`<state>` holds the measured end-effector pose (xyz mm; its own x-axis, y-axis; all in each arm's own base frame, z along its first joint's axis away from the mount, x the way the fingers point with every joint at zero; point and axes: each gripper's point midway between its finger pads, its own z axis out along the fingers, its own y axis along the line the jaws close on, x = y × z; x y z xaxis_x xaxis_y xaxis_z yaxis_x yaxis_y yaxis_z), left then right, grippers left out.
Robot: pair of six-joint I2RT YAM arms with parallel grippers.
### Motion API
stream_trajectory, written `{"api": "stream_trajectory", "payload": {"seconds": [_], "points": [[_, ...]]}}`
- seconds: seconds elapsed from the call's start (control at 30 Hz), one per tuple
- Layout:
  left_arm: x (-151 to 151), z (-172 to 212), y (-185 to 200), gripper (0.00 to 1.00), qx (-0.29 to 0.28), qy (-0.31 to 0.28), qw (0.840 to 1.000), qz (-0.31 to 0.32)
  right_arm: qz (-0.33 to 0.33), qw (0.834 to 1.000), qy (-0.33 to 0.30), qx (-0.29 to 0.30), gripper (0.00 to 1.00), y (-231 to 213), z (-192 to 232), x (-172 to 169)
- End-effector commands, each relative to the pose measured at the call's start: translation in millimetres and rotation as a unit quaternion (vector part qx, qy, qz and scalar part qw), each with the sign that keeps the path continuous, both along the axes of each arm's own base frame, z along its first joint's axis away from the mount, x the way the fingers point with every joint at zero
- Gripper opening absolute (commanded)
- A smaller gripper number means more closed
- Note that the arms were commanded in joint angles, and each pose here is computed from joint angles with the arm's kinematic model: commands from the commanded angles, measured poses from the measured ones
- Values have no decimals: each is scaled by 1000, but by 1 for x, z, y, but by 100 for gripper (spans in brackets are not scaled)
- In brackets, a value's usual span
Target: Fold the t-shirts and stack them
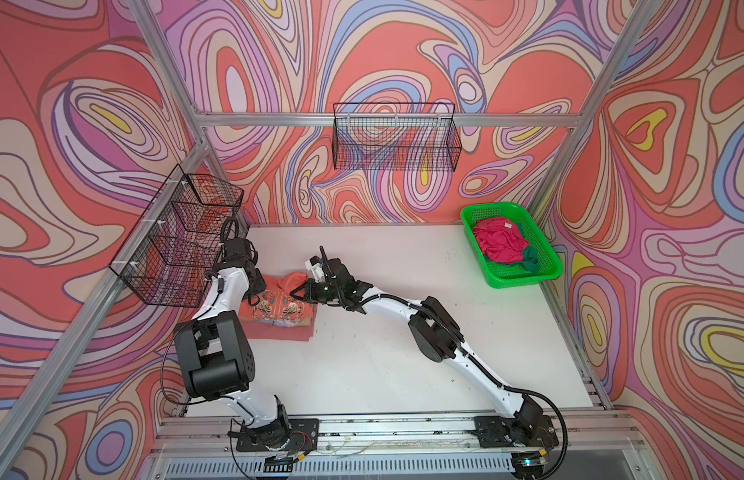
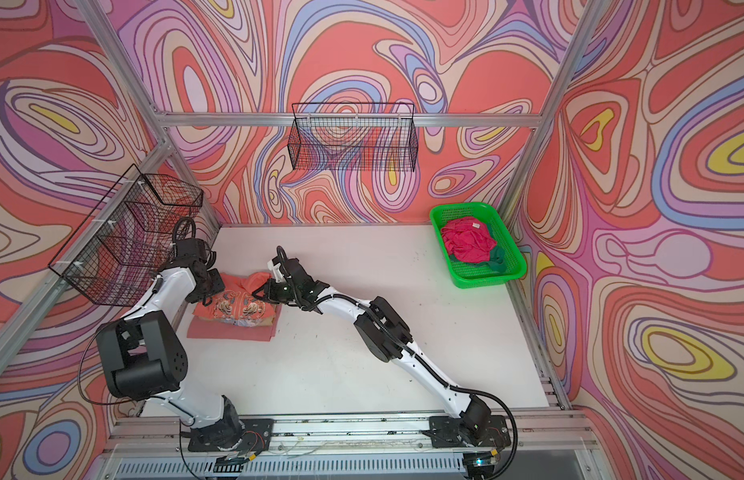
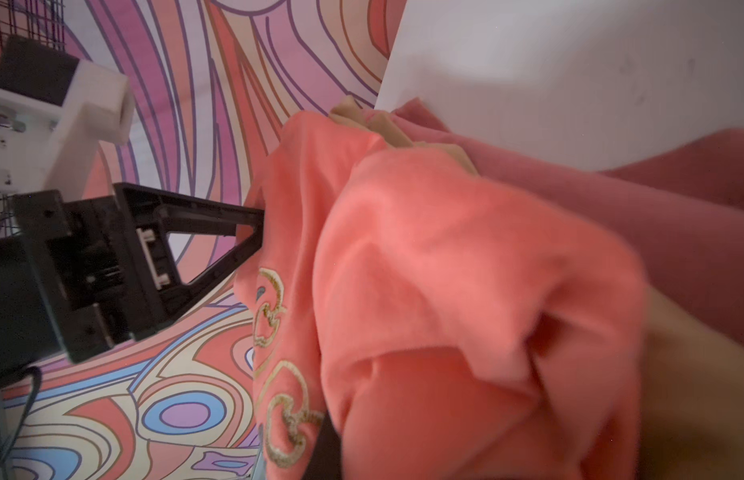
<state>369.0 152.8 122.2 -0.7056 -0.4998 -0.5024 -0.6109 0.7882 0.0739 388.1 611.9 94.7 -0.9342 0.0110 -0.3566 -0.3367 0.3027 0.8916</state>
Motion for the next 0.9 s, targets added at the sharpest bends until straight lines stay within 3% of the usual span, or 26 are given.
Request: {"api": "stream_trajectory", "payload": {"seconds": [0.0,0.03,0.07,0.27,0.3,0.37,0.43,0.6,0.67,0.77,0.87], "points": [[-17,24,14,73,-12,-34,998,52,-18,999,6,-30,18,-3,-21,3],[-20,31,12,85,-16,-45,997,58,-20,999,-5,-33,25,-4,-16,4],[-21,39,9,88,-24,-60,996,60,-21,999,-10,-33,30,-5,-10,4],[-25,72,-21,94,-89,-121,988,47,-50,998,-32,-35,55,-25,29,1],[-28,74,-26,100,-97,-128,986,45,-52,997,-35,-38,57,-29,35,1],[-33,71,-36,100,-111,-139,983,44,-71,995,-41,-53,62,-38,45,1],[-36,68,-41,100,-118,-148,981,42,-88,993,-48,-57,74,-48,54,1],[-45,72,-60,100,-146,-177,973,41,-96,991,-70,-62,79,-69,90,-9],[-48,79,-64,100,-142,-201,968,43,-132,984,-98,-65,80,-93,116,-8],[-41,93,-89,100,-128,-234,964,-3,-194,962,-169,-90,83,-145,163,-7],[-37,98,-124,100,-141,-272,951,-48,-270,927,-232,-119,90,-213,202,-1]]}}
